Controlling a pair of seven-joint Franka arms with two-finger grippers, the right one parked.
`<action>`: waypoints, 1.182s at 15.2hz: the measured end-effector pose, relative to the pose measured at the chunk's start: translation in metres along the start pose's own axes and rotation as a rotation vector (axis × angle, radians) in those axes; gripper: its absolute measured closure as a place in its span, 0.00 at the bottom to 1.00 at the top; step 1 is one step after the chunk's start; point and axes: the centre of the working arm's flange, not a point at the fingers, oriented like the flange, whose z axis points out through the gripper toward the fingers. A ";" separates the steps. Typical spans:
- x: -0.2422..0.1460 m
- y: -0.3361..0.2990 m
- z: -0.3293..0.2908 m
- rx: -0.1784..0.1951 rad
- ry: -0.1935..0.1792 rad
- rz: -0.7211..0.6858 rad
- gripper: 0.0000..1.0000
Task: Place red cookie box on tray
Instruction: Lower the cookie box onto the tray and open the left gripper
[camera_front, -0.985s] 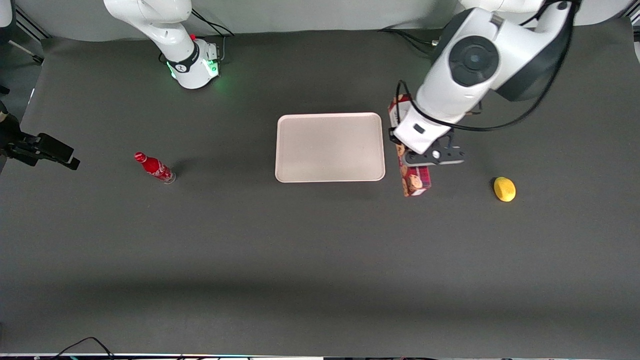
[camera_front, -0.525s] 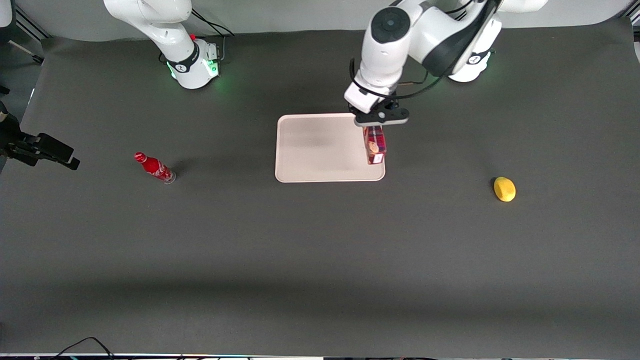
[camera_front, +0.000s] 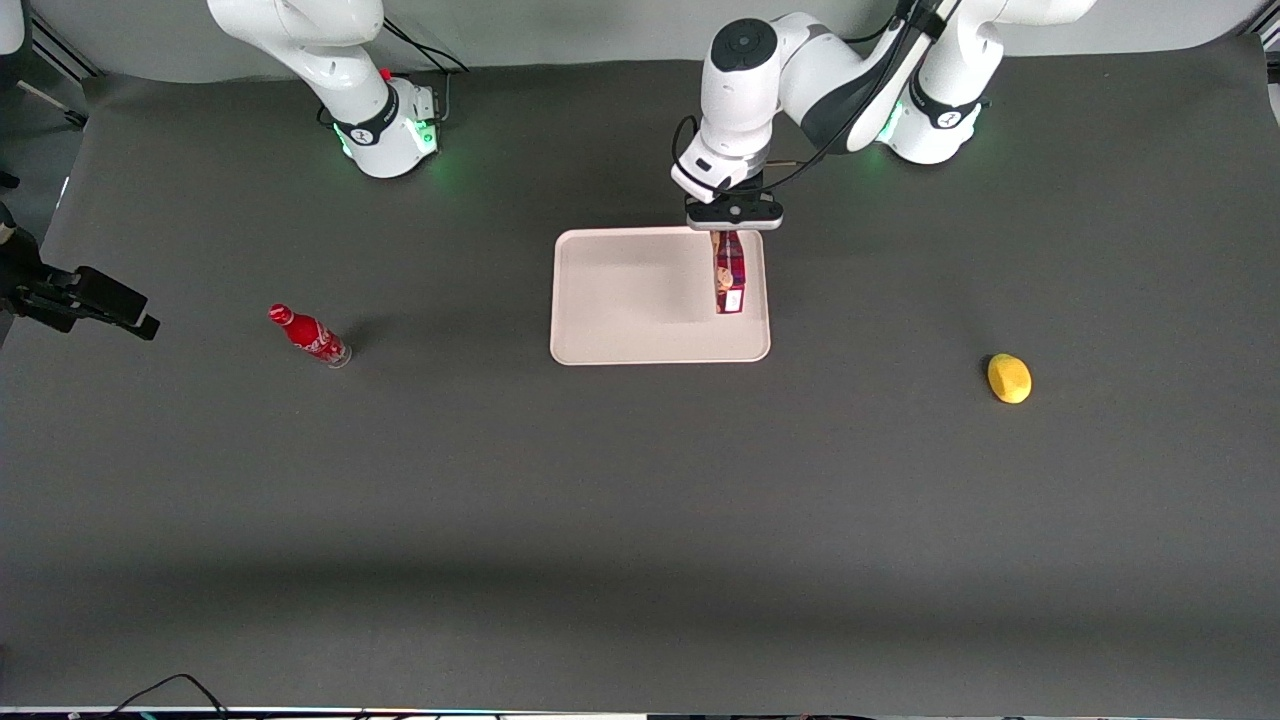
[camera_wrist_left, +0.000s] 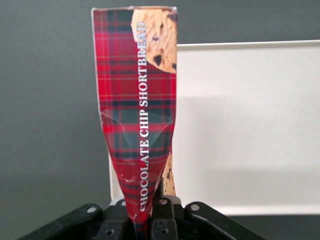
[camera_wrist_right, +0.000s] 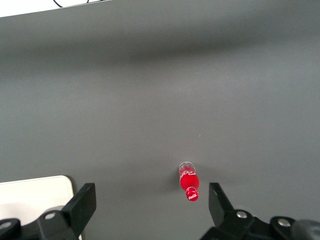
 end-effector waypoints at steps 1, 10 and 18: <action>-0.003 -0.002 0.010 0.016 0.014 0.001 0.89; -0.004 -0.004 0.104 0.024 -0.027 0.009 0.89; 0.001 0.000 0.107 0.008 -0.036 0.006 0.89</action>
